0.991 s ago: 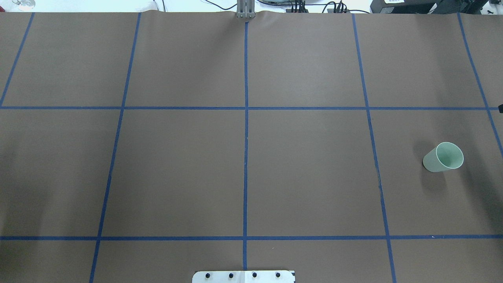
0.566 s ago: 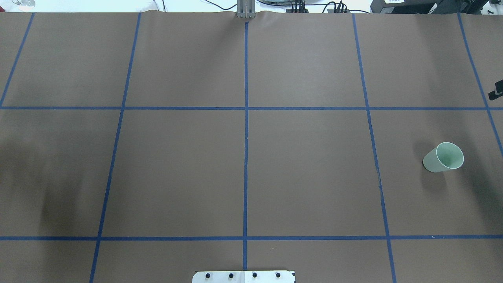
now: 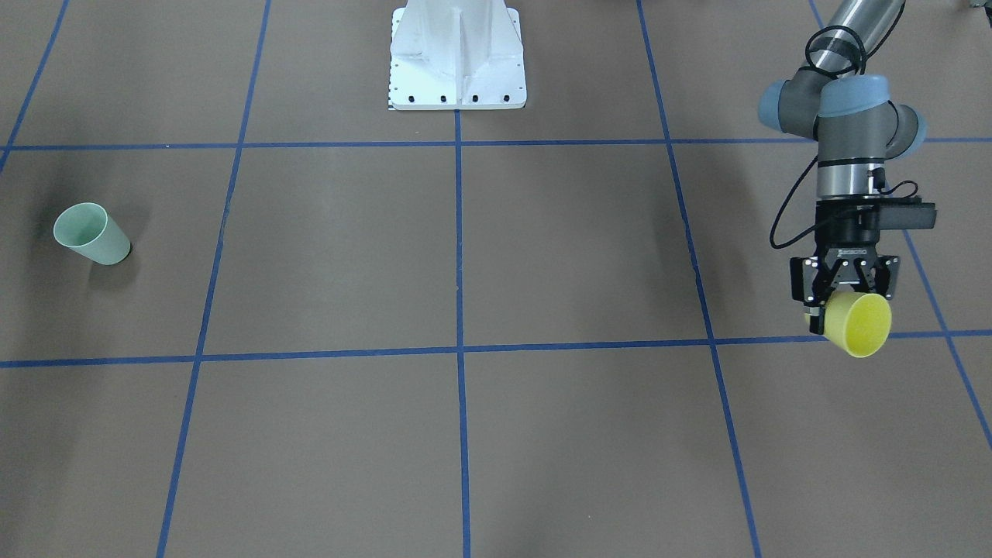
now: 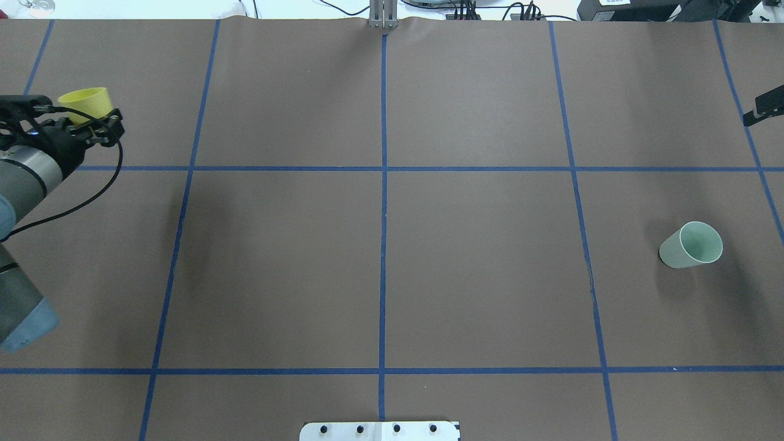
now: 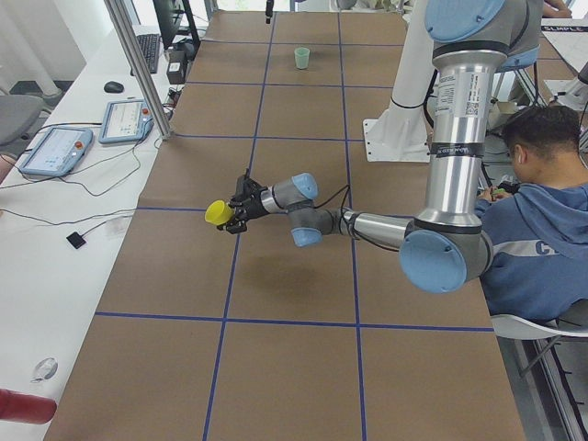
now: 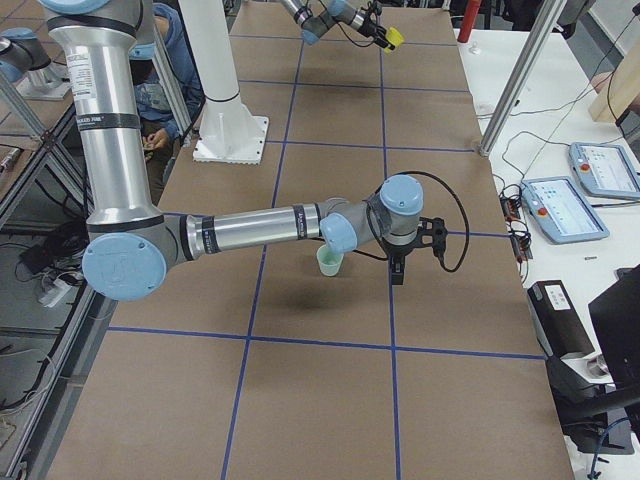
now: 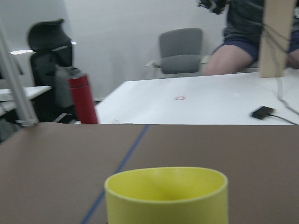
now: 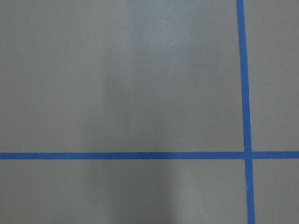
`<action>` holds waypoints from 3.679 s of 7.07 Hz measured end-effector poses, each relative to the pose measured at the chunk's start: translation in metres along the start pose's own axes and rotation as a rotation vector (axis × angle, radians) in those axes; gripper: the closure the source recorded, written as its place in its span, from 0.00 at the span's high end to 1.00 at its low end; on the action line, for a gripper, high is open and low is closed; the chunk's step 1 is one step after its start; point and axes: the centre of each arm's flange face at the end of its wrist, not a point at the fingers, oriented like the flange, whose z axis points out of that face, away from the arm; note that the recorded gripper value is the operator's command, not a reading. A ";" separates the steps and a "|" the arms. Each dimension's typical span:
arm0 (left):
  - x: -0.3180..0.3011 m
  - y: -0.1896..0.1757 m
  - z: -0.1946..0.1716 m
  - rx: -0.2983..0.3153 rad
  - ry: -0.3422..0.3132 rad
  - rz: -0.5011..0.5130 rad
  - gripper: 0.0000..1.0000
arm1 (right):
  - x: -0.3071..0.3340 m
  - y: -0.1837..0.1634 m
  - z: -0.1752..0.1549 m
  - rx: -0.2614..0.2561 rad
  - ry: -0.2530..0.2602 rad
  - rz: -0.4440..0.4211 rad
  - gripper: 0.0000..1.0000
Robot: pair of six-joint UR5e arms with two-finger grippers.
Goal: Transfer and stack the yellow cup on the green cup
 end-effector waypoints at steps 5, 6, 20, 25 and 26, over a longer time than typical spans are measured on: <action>0.169 0.007 -0.028 -0.002 0.477 0.238 0.00 | -0.154 0.034 -0.005 -0.039 -0.119 0.170 1.00; 0.203 0.024 -0.041 -0.040 0.604 0.258 0.00 | -0.184 0.038 -0.003 -0.056 -0.141 0.200 1.00; 0.401 0.076 -0.082 0.173 1.081 0.463 0.00 | -0.422 0.109 0.002 -0.261 -0.275 0.252 1.00; 0.418 0.082 -0.096 0.182 1.136 0.450 0.00 | -0.442 0.152 0.005 -0.308 -0.293 0.193 0.83; 0.420 0.083 -0.097 0.181 1.139 0.449 0.00 | -0.443 0.157 0.006 -0.320 -0.294 0.185 0.82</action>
